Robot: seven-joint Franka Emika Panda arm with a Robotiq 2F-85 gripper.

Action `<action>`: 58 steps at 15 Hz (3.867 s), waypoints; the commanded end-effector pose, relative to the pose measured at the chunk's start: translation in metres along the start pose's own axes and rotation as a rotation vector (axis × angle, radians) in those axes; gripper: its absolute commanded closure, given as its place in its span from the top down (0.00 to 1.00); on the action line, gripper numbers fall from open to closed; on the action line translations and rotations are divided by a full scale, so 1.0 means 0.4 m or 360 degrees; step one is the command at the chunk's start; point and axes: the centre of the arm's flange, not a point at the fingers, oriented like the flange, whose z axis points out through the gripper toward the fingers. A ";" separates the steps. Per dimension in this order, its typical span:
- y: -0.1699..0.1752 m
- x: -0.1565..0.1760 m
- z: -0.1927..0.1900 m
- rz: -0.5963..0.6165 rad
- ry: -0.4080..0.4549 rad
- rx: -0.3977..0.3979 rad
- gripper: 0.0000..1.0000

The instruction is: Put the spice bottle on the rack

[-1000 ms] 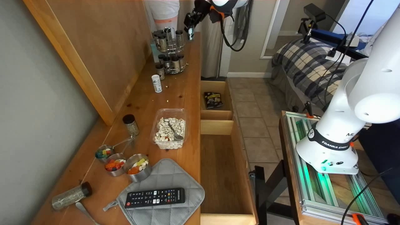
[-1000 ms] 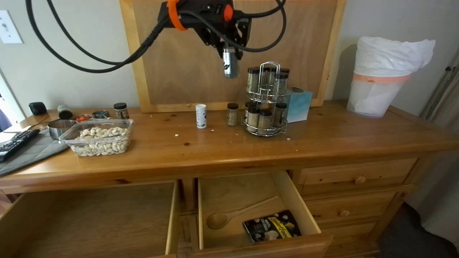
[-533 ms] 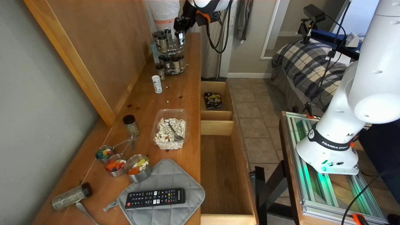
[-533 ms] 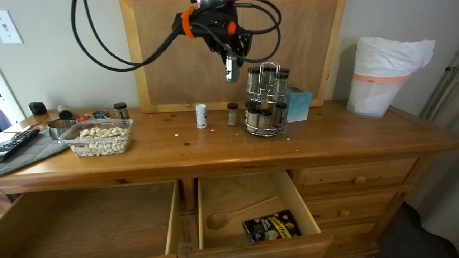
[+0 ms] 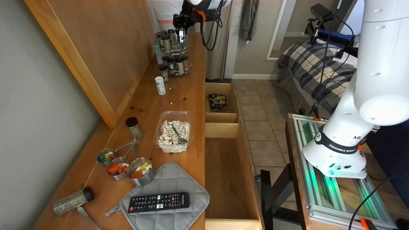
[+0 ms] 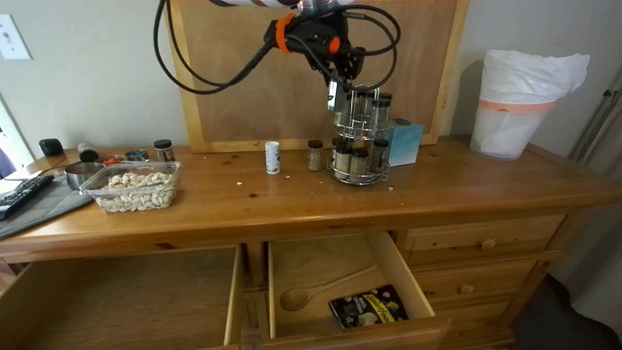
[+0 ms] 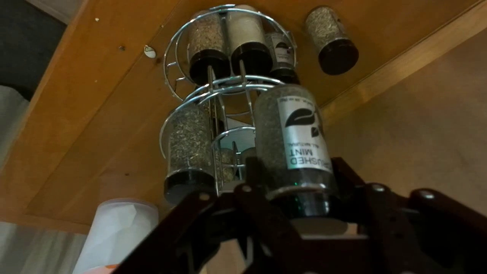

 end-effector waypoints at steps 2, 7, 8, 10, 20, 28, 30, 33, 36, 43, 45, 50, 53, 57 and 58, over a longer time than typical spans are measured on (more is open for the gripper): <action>0.026 0.075 0.050 0.0134 0.0048 -0.0020 0.23; 0.025 0.084 0.096 0.0161 0.0051 -0.0021 0.23; 0.021 0.084 0.105 0.0159 0.0055 -0.0019 0.23; 0.011 0.083 0.120 0.0158 0.0048 -0.0014 0.23; -0.011 0.065 0.166 0.0174 -0.0024 -0.0015 0.23; -0.012 0.055 0.189 0.0173 -0.0042 -0.0022 0.23; -0.012 0.051 0.200 0.0165 -0.0037 -0.0025 0.23; -0.015 0.044 0.216 0.0156 -0.0020 -0.0015 0.23; -0.026 0.044 0.222 0.0134 0.0001 -0.0004 0.23; -0.041 0.050 0.194 0.0076 -0.0022 -0.0031 0.99; -0.043 0.048 0.178 0.0071 -0.0102 -0.0071 1.00; -0.059 -0.020 0.096 -0.0115 -0.0565 -0.0123 1.00; -0.098 -0.066 0.012 -0.0319 -0.0710 0.0018 1.00; -0.183 -0.108 -0.107 -0.0647 -0.0780 0.0162 1.00; -0.204 -0.120 -0.140 -0.0736 -0.0783 0.0187 1.00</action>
